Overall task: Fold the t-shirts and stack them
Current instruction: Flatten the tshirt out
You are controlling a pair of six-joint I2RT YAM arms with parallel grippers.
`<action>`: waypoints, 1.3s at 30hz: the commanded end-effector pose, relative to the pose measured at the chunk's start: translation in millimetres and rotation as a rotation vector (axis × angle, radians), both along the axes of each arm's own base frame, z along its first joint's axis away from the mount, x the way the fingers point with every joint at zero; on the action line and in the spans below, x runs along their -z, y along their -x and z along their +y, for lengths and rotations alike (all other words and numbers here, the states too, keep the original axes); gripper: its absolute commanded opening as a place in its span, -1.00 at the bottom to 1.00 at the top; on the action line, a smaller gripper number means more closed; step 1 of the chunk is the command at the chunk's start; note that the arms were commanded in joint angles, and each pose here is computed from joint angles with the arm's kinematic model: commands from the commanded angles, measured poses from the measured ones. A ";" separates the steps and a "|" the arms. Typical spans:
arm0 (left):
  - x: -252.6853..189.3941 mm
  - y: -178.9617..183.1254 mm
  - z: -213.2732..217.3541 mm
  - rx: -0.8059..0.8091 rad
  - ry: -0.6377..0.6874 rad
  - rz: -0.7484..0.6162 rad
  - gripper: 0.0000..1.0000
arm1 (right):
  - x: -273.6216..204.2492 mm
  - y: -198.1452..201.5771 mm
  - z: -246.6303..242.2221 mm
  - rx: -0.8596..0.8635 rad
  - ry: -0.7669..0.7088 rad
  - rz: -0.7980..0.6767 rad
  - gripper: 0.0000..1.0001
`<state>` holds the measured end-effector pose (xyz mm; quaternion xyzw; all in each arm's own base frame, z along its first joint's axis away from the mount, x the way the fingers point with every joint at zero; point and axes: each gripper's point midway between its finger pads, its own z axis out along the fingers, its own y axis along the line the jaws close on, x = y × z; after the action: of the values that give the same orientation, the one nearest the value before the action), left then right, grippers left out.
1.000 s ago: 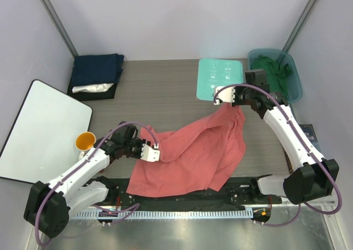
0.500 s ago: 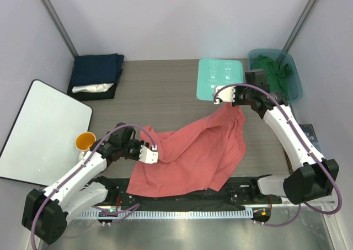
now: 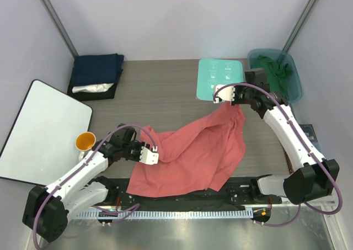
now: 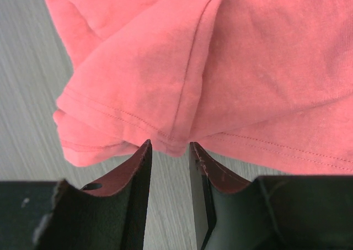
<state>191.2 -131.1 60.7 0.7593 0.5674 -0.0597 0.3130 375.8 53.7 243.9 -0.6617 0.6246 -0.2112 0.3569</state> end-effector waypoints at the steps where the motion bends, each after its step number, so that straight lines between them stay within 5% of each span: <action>1: 0.7 -6.7 -7.3 0.021 0.026 -0.014 -0.33 | -29.9 -10.1 -1.1 0.029 -0.019 -0.089 -0.98; 15: 14.9 -11.3 -10.9 0.025 0.020 0.006 -0.35 | -32.8 -8.3 0.2 0.036 -0.032 -0.097 -0.98; 18: 19.1 -10.0 -11.4 0.033 0.017 0.018 -0.57 | -34.4 -7.3 1.2 0.034 -0.035 -0.101 -0.98; 20: 21.2 -10.4 -11.9 0.034 0.015 0.024 -0.96 | -35.7 -6.9 1.2 0.037 -0.039 -0.105 -0.98; 27: 13.7 -15.0 -11.9 0.009 0.015 0.021 -1.00 | -38.9 -5.3 -6.9 0.070 -0.013 -0.121 -0.98; 32: -59.0 -71.1 -12.1 -0.120 0.073 -0.193 -1.00 | -49.6 -17.4 -19.8 0.148 0.005 -0.231 -0.98; 39: -240.4 -215.8 26.4 -0.438 0.127 -0.796 -1.00 | -152.8 -74.9 -45.0 0.382 -0.125 -0.827 -0.97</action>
<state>318.6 -134.2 181.0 0.6825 0.5765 0.0922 0.4397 418.6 31.6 280.9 -0.5623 0.6173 -0.3483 0.4260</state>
